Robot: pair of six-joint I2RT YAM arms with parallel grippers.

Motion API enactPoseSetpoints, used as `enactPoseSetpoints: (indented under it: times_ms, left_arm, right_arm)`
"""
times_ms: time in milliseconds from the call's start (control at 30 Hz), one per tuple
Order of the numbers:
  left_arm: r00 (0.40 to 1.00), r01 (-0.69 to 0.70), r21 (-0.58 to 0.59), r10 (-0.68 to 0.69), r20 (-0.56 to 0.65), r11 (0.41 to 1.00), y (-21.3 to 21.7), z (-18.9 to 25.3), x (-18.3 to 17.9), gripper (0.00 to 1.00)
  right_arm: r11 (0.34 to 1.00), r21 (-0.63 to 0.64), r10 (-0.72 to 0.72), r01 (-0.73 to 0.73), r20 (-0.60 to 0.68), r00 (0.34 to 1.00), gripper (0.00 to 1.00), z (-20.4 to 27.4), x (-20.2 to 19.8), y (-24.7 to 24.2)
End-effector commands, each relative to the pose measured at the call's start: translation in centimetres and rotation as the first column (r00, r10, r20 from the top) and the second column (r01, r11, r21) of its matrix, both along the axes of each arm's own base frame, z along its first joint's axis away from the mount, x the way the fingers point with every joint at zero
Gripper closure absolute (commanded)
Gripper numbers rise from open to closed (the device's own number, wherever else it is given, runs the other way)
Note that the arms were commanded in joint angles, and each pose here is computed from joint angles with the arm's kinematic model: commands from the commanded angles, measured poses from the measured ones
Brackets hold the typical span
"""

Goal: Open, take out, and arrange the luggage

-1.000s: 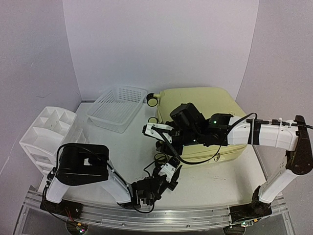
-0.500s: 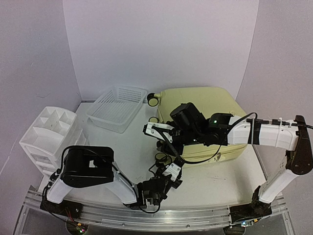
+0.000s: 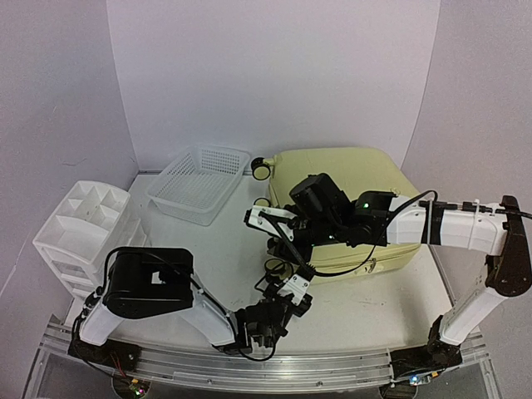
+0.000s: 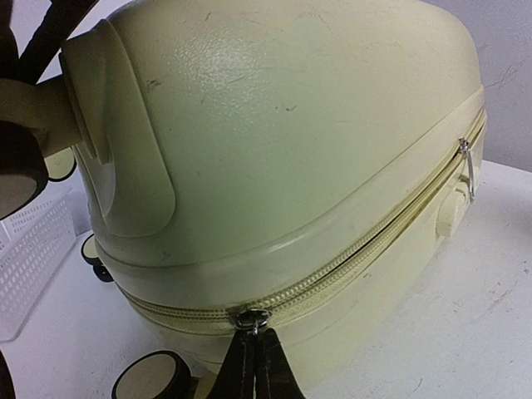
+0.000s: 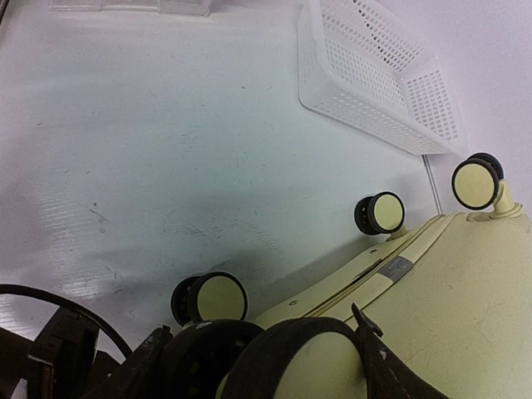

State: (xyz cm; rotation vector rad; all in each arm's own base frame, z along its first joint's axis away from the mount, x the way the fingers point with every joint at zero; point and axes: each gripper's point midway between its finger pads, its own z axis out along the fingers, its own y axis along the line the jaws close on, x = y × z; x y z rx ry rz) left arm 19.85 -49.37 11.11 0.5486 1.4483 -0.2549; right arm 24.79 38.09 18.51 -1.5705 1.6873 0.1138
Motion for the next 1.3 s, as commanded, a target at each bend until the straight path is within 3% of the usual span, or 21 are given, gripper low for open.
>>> enactPoseSetpoints:
  times_ms: [0,333,467,633,967,1033,1133,1267]
  left_arm:
    - [0.996,-0.087,-0.056,0.086,-0.02,0.995,2.3,1.2,1.7,1.0]
    - [0.99,0.018,-0.092,-0.031,-0.138,0.996,5.7,-0.4,1.4,1.0]
    - [0.96,0.092,-0.127,-0.122,-0.251,0.988,6.2,-2.0,1.9,1.0]
    - [0.92,0.079,-0.181,-0.142,-0.365,0.98,8.6,-3.8,3.3,1.0]
    - [0.891,0.154,-0.18,-0.216,-0.4,0.971,8.0,-4.6,3.2,1.0]
    - [0.878,0.181,-0.217,-0.257,-0.404,0.959,7.6,-4.2,2.7,0.9]
    - [0.872,0.23,-0.308,-0.336,-0.355,0.923,7.3,-2.6,1.8,0.69]
    - [0.878,0.288,-0.309,-0.379,-0.292,0.906,5.3,-1.8,0.4,0.53]
  right_arm:
    - [0.977,0.169,-0.145,0.129,0.088,0.985,0.97,6.0,2.9,-0.8]
    - [0.98,0.2,-0.003,0.006,-0.014,1.0,1.0,5.5,1.3,-2.4]
    - [0.98,0.186,0.081,-0.07,-0.057,0.995,1.0,4.9,0.1,-2.5]
    - [0.979,0.161,0.14,-0.123,-0.103,0.985,1.0,3.8,-0.8,-3.0]
    - [0.979,0.166,0.141,-0.116,-0.146,0.979,1.0,3.5,-1.1,-2.8]
    - [0.982,0.169,0.108,-0.083,-0.145,0.984,1.0,3.7,-0.6,-2.9]
    - [0.979,0.204,0.031,0.002,-0.158,0.987,1.0,4.7,0.5,-2.7]
    - [0.967,0.248,-0.019,0.064,-0.178,0.984,1.0,5.6,1.5,-2.0]
